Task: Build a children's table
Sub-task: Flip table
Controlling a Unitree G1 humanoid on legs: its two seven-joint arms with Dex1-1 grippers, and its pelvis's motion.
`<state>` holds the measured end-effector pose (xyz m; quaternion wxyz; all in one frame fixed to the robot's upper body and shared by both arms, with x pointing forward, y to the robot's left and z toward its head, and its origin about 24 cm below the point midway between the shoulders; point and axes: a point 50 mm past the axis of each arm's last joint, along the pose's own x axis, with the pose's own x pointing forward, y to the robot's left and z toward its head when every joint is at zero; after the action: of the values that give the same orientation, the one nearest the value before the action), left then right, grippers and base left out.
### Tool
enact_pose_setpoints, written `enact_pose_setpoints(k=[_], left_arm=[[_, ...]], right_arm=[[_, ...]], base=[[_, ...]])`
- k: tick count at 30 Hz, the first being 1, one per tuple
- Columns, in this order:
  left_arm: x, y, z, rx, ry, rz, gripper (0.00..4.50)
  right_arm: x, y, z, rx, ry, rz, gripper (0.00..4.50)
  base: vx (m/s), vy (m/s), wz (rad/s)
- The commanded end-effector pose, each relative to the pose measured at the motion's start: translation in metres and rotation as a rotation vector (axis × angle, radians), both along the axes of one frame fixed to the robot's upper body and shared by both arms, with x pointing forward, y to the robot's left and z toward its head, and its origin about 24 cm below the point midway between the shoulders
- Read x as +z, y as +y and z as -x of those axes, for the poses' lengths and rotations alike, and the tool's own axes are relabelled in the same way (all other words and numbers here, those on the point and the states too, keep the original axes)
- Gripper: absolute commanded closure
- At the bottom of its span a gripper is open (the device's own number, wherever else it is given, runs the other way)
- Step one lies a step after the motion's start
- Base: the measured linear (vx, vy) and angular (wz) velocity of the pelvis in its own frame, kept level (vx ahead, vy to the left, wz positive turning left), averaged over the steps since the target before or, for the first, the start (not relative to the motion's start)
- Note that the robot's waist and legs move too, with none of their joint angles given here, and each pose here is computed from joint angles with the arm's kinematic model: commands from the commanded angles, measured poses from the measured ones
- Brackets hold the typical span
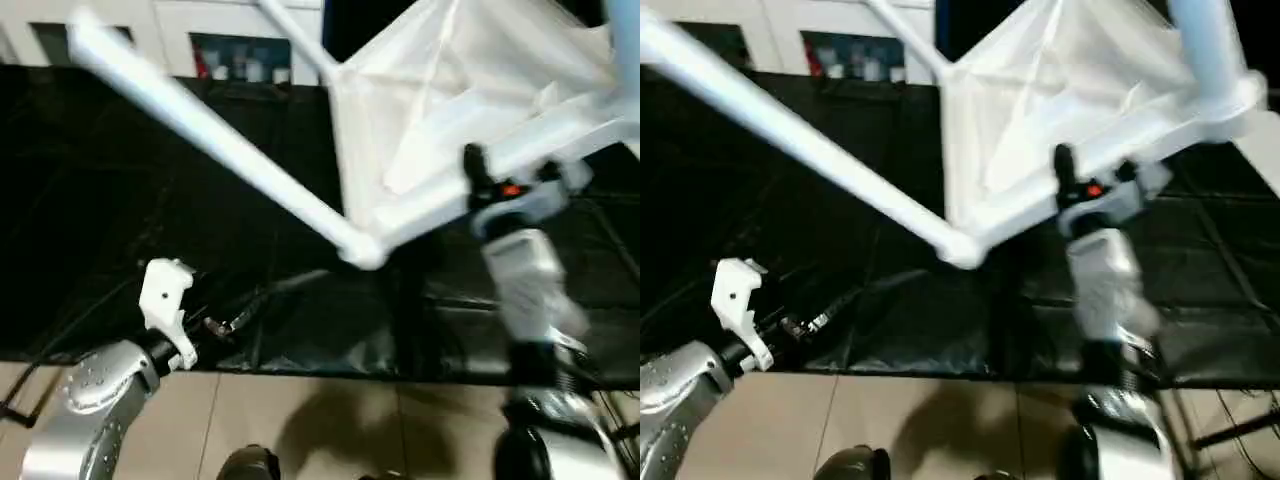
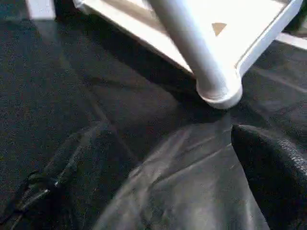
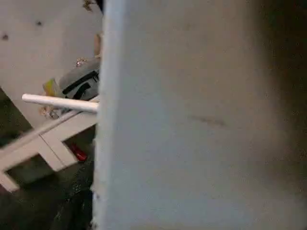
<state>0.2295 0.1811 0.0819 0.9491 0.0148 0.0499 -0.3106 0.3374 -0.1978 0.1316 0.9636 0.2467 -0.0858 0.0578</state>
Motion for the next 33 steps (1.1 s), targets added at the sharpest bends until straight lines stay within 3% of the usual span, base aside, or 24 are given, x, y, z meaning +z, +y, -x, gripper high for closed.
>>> enact_pose_setpoints(k=[1, 3, 4, 6, 10, 16, 28, 33], left_arm=[[0.015, -0.002, -0.003, -0.011, -0.065, -0.034, 0.0], [0.02, -0.002, -0.004, -0.012, -0.082, -0.033, 0.0], [0.033, -0.004, -0.007, -0.015, -0.125, -0.038, 0.0], [0.043, -0.005, -0.008, -0.02, -0.15, -0.042, 0.0], [0.052, -0.006, -0.008, -0.042, -0.169, -0.086, 0.0], [0.054, -0.007, -0.009, -0.021, -0.176, -0.138, 0.0], [0.055, -0.014, -0.008, -0.054, -0.166, -0.148, 0.0], [0.054, -0.018, -0.011, -0.066, -0.194, -0.257, 0.0]], right_arm=[[-0.008, 0.002, 0.007, 0.013, 0.065, 0.189, 2.55], [-0.008, 0.001, 0.008, 0.005, 0.072, 0.208, 2.55], [-0.008, 0.0, 0.011, -0.012, 0.087, 0.25, 2.55], [-0.007, 0.001, 0.013, -0.03, 0.096, 0.267, 2.55], [-0.007, 0.005, 0.018, -0.071, 0.118, 0.322, 2.55], [-0.006, 0.011, 0.023, -0.142, 0.137, 0.427, 2.55], [0.0, 0.01, 0.028, -0.184, 0.136, 0.525, 2.56], [-0.006, 0.014, 0.022, -0.203, 0.178, 0.585, 2.56]], base=[[0.0, 0.0, 0.0], [0.0, 0.0, 0.0], [0.0, 0.0, 0.0], [0.0, 0.0, 0.0], [0.0, 0.0, 0.0], [0.0, 0.0, 0.0], [0.0, 0.0, 0.0], [0.0, 0.0, 0.0]])
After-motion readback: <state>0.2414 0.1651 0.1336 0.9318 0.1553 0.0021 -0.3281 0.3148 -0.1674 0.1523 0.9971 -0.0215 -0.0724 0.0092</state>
